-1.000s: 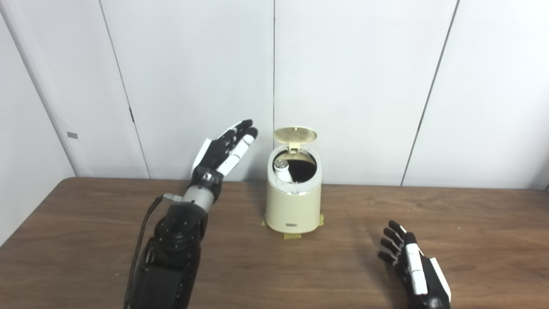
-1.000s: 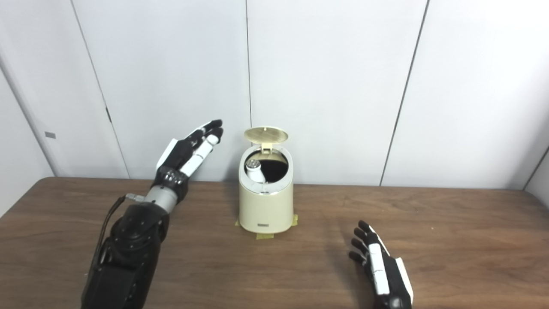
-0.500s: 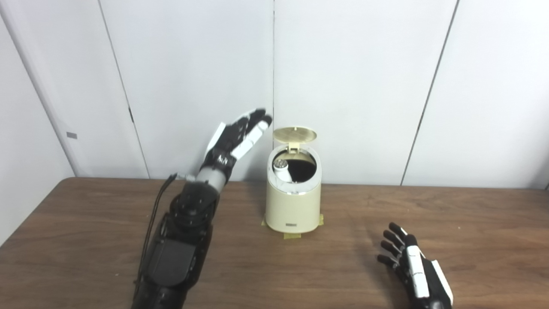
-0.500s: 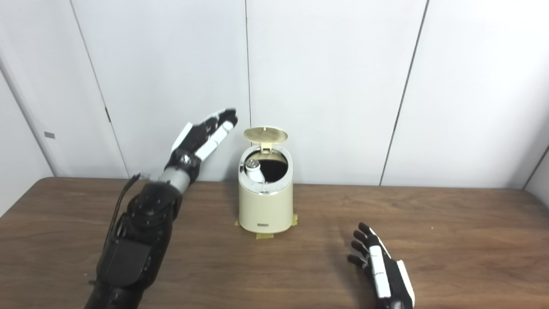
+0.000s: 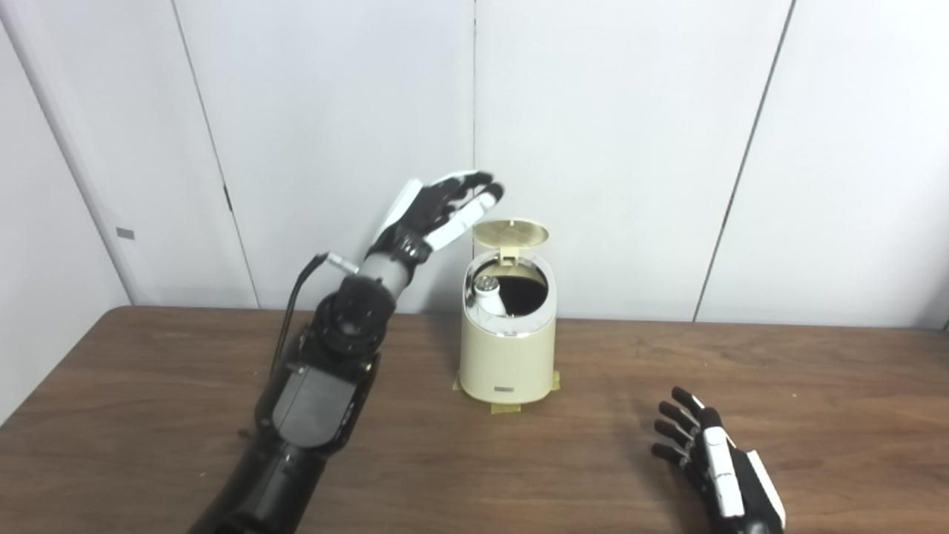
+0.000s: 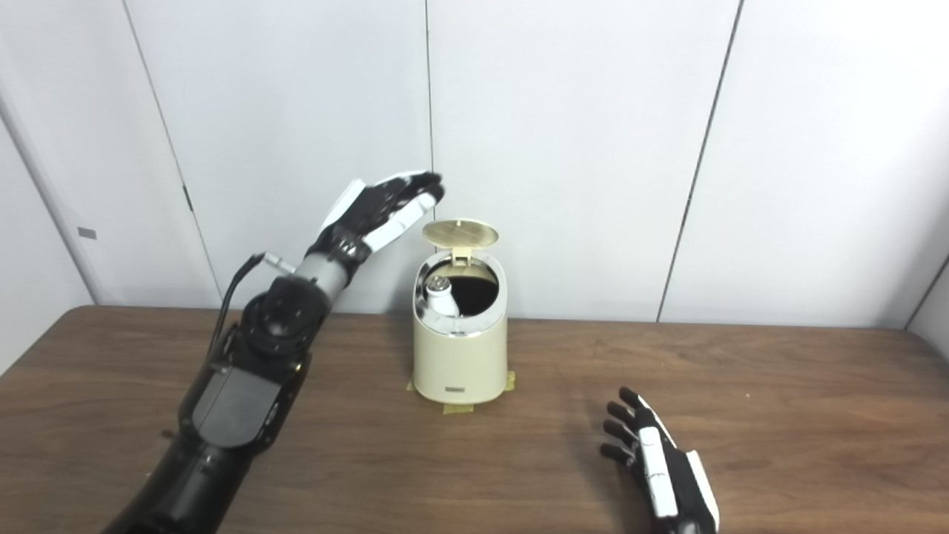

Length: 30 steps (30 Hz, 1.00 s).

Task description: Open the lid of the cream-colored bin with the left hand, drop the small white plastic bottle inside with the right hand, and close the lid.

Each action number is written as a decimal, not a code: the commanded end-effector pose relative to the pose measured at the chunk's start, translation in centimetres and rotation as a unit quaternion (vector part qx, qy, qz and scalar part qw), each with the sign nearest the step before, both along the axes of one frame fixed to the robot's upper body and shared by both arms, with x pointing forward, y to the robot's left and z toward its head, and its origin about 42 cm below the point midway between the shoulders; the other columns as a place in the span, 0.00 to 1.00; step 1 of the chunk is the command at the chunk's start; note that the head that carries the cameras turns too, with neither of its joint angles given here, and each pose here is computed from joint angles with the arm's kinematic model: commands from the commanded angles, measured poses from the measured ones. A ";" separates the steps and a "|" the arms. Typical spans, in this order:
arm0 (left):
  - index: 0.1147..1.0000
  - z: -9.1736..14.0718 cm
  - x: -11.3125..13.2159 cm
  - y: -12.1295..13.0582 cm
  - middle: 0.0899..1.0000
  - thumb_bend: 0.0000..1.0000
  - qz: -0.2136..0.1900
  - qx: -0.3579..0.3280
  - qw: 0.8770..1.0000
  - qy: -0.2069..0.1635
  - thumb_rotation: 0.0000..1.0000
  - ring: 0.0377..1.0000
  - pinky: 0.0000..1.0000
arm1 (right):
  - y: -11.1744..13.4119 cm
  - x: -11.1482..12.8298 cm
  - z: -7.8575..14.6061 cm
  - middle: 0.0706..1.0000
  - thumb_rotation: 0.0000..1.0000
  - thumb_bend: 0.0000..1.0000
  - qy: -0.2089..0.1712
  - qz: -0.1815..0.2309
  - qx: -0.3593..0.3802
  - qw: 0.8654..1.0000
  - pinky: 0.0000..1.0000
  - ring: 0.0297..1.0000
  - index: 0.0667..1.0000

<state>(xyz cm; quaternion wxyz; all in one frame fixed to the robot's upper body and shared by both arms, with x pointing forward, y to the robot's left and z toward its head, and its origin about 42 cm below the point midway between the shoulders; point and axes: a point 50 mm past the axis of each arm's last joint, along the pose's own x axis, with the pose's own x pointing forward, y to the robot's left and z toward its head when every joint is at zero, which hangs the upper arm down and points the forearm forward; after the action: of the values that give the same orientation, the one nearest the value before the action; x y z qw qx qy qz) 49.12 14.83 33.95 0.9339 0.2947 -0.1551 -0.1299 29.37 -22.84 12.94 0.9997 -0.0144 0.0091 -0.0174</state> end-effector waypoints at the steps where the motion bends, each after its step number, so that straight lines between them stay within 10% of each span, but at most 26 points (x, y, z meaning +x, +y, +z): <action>1: 0.84 3.8 0.4 -0.3 0.89 0.61 -0.001 0.054 0.996 -0.069 0.82 0.90 0.85 | 0.7 0.6 1.8 0.83 1.00 0.55 -0.033 0.009 -0.002 0.999 0.72 0.83 0.89; 7: 0.81 4.7 -0.4 -1.4 0.82 0.60 -0.002 0.191 0.972 -0.135 0.82 0.83 0.72 | 0.7 0.6 1.6 0.83 1.00 0.55 -0.025 0.010 -0.018 0.999 0.73 0.85 0.90; 20: 0.81 4.4 -0.8 -2.2 0.83 0.65 0.001 0.374 0.905 -0.205 0.84 0.88 0.86 | 0.8 0.7 1.5 0.81 1.00 0.47 -0.023 0.005 -0.054 0.998 0.70 0.83 0.91; 30: 0.80 4.0 -0.9 -2.3 0.79 0.67 -0.004 0.415 0.885 -0.210 0.87 0.86 0.89 | 1.0 0.7 1.5 0.81 1.00 0.47 -0.024 0.007 -0.072 0.997 0.69 0.82 0.91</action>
<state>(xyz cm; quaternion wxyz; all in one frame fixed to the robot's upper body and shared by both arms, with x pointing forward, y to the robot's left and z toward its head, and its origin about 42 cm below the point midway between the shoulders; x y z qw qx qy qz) 48.22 12.75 33.99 0.6855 0.6714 -0.2366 -0.1531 29.54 -22.20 13.35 0.9963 -0.0836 0.0050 -0.0182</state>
